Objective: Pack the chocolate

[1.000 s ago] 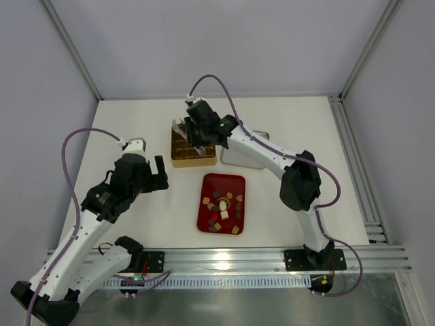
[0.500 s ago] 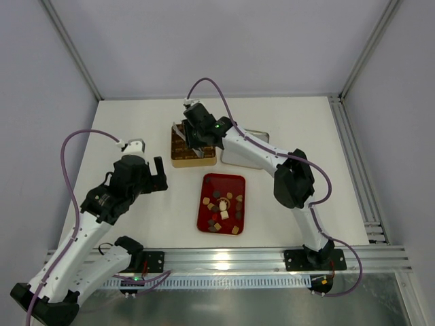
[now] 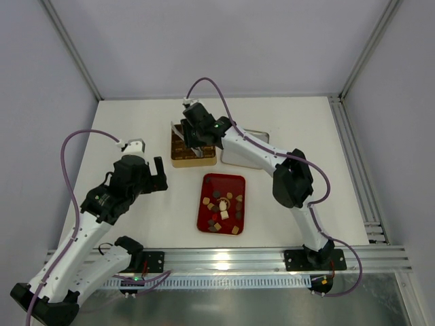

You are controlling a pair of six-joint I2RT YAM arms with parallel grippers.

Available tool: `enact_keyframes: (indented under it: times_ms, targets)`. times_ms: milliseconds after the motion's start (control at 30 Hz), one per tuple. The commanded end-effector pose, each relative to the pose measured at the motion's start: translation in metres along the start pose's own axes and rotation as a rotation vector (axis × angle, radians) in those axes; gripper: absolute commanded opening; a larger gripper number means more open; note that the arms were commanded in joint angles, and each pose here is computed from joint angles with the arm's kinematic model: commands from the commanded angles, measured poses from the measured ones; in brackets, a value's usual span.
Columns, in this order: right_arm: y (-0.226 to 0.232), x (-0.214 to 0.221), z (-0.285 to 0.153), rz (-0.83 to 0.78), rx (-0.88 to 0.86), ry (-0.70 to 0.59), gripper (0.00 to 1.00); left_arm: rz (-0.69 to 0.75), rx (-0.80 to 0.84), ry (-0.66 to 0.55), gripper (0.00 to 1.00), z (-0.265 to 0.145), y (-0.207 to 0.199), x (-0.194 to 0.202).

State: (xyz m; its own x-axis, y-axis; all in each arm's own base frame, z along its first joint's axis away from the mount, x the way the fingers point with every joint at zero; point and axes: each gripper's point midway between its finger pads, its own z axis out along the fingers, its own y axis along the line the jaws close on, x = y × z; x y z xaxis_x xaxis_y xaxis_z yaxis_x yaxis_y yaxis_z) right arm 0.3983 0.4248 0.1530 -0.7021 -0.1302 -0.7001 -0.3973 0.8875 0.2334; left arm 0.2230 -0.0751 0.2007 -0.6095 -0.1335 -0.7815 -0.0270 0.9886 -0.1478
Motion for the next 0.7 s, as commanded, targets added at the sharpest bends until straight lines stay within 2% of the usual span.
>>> enact_keyframes:
  times_ms: [0,300,400,433,533,667]
  targets:
    - [0.013,-0.037,-0.013,0.014,-0.036,-0.101,0.46,0.003,-0.009,-0.024,1.0,0.0,0.003,-0.005]
    - [0.007,-0.055,-0.049,0.004,-0.012,-0.153,0.46,0.0,-0.006,-0.031,1.0,-0.001,0.002,-0.006]
    - [-0.001,-0.055,-0.074,0.01,-0.001,-0.177,0.46,0.0,-0.007,-0.029,1.0,0.0,0.002,-0.005]
    - [-0.001,-0.061,-0.095,0.025,-0.011,-0.207,0.46,0.0,-0.007,-0.029,1.0,-0.001,0.002,-0.005]
    - [-0.013,-0.042,-0.111,0.042,-0.003,-0.193,0.46,0.0,-0.005,-0.033,1.0,-0.001,0.002,-0.007]
    - [-0.035,-0.007,-0.156,0.067,0.008,-0.169,0.46,-0.007,0.004,-0.036,1.0,-0.001,0.0,-0.008]
